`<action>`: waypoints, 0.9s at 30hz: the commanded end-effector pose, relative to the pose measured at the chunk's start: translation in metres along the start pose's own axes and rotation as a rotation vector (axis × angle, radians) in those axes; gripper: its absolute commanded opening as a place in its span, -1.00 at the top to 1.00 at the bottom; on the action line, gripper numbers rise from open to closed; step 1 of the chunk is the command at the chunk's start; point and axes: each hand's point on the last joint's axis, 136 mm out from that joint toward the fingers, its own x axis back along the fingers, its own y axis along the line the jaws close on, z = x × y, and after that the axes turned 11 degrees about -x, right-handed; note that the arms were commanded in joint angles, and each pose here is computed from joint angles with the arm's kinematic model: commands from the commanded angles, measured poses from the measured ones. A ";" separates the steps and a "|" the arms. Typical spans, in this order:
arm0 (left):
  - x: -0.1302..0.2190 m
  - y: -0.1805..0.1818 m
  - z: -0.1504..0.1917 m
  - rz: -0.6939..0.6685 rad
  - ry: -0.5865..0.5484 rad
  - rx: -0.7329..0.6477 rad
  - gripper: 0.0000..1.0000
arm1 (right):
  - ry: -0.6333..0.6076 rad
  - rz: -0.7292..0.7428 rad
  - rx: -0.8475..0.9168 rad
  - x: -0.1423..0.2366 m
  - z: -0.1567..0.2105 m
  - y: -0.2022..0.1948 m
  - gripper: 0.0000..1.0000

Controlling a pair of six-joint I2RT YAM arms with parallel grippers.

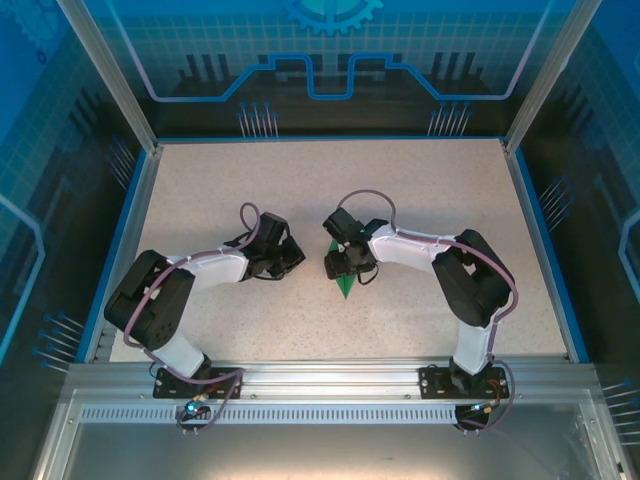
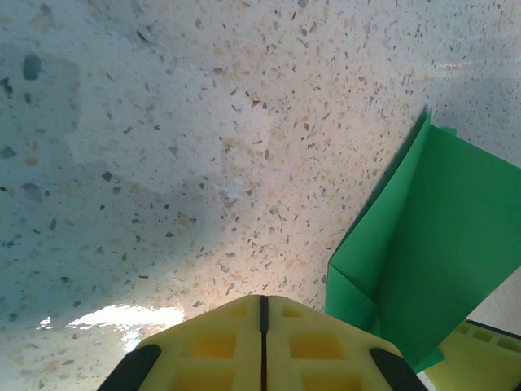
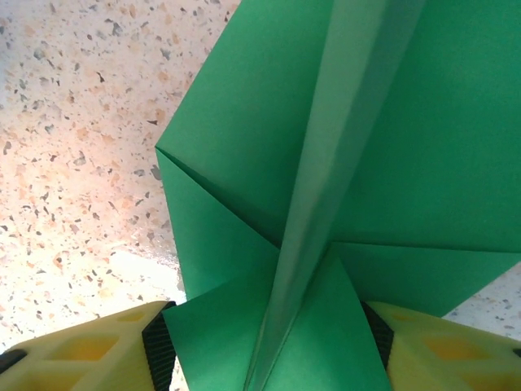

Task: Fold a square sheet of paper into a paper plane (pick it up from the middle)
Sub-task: Move a paper plane to the center of the table.

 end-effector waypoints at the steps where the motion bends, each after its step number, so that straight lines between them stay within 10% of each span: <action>1: 0.006 0.009 0.000 -0.028 -0.007 -0.013 0.82 | 0.004 0.041 -0.013 0.001 0.002 0.000 -0.15; 27: 0.009 0.018 0.000 -0.062 -0.021 -0.021 0.81 | -0.035 0.116 -0.100 0.009 -0.011 -0.012 0.93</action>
